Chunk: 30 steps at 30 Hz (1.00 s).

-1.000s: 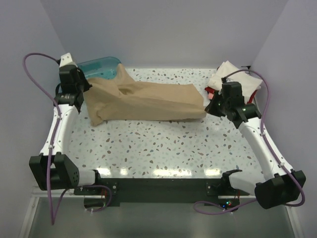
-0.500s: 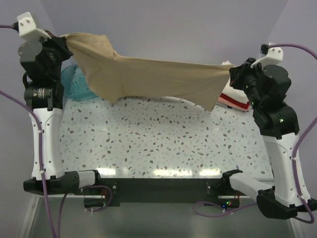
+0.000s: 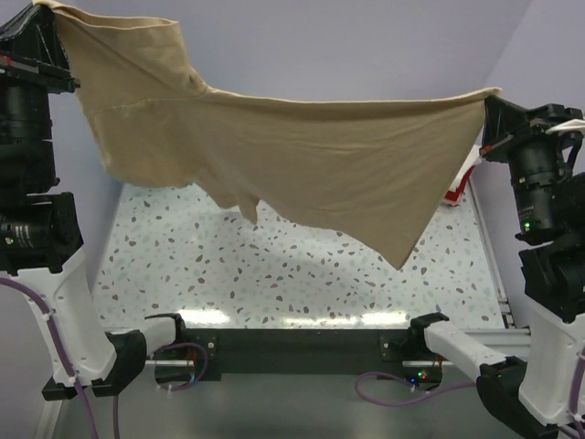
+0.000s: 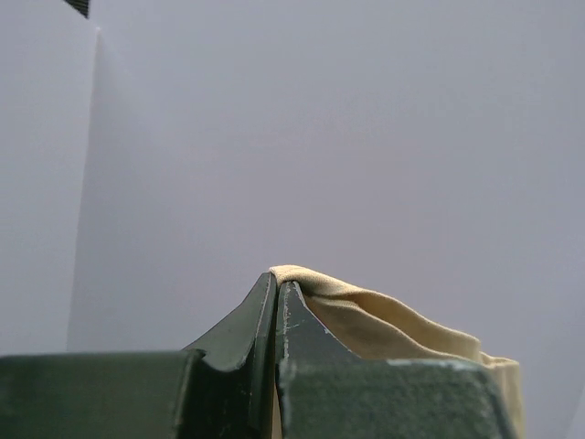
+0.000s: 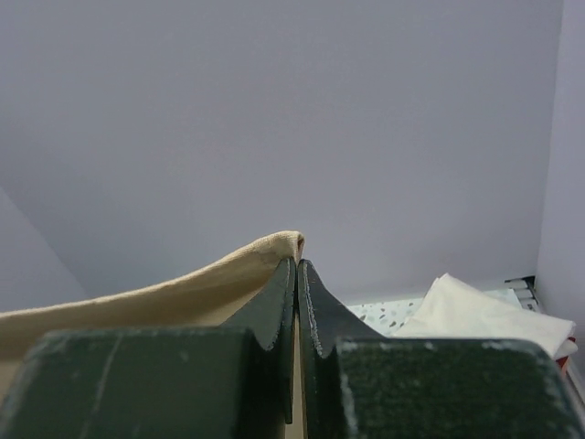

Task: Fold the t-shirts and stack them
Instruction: Flatten the tshirt out

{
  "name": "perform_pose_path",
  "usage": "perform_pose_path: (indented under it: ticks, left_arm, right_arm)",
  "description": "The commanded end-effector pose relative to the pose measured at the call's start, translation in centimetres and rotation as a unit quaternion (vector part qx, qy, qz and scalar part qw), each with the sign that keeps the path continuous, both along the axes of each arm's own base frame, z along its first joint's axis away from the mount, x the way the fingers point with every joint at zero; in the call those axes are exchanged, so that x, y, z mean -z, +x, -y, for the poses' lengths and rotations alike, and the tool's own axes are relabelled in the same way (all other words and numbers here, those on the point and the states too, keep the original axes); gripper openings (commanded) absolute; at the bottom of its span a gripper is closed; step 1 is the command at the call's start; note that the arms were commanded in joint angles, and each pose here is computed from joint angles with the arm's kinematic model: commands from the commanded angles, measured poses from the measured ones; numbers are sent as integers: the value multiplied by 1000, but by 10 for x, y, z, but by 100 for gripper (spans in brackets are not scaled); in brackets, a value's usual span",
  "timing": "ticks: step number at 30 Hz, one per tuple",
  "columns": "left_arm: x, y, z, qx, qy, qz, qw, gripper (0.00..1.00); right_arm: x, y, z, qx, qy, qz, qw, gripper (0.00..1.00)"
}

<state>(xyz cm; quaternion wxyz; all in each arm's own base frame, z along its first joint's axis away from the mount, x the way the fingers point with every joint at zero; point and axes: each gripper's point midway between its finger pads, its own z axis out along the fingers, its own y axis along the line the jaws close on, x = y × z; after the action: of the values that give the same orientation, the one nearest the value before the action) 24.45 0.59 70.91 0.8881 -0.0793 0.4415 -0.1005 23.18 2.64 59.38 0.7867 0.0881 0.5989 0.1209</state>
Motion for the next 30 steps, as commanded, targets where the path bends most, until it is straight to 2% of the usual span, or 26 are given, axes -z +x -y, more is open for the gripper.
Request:
perform_pose_path:
  ticks: [1, 3, 4, 8, 11, 14, 20, 24, 25, 30]
  left_arm:
    - [30, 64, 16, 66, -1, -43, 997, 0]
    - [57, 100, 27, 107, 5, -80, 991, 0]
    - [81, 130, 29, 122, -5, -110, 986, 0]
    - [129, 185, 39, 161, -4, -169, 972, 0]
    - [145, 212, 39, 166, -1, -184, 969, 0]
    - [144, 224, 38, 165, 1, -185, 969, 0]
    - [106, 202, 37, 156, 8, -144, 977, 0]
    - [83, 172, 34, 142, 6, -120, 983, 0]
    - [73, 156, 35, 139, 7, -107, 984, 0]
    - [60, 113, 27, 109, -8, -93, 990, 0]
  right_arm:
    - [29, 40, -1, 25, -15, -43, 999, 0]
    - [56, 62, -8, 22, -22, -72, 997, 0]
    - [69, 75, -11, 22, -26, -88, 996, 0]
    - [120, 118, -20, 25, -40, -141, 989, 0]
    - [156, 143, -27, 23, -45, -181, 982, 0]
    - [165, 159, -34, 16, -40, -194, 980, 0]
    - [131, 156, -36, 9, -26, -158, 987, 0]
    - [96, 136, -36, -4, -6, -115, 993, 0]
    - [84, 126, -35, -8, 2, -98, 995, 0]
    - [52, 85, -20, 3, 37, -45, 998, 0]
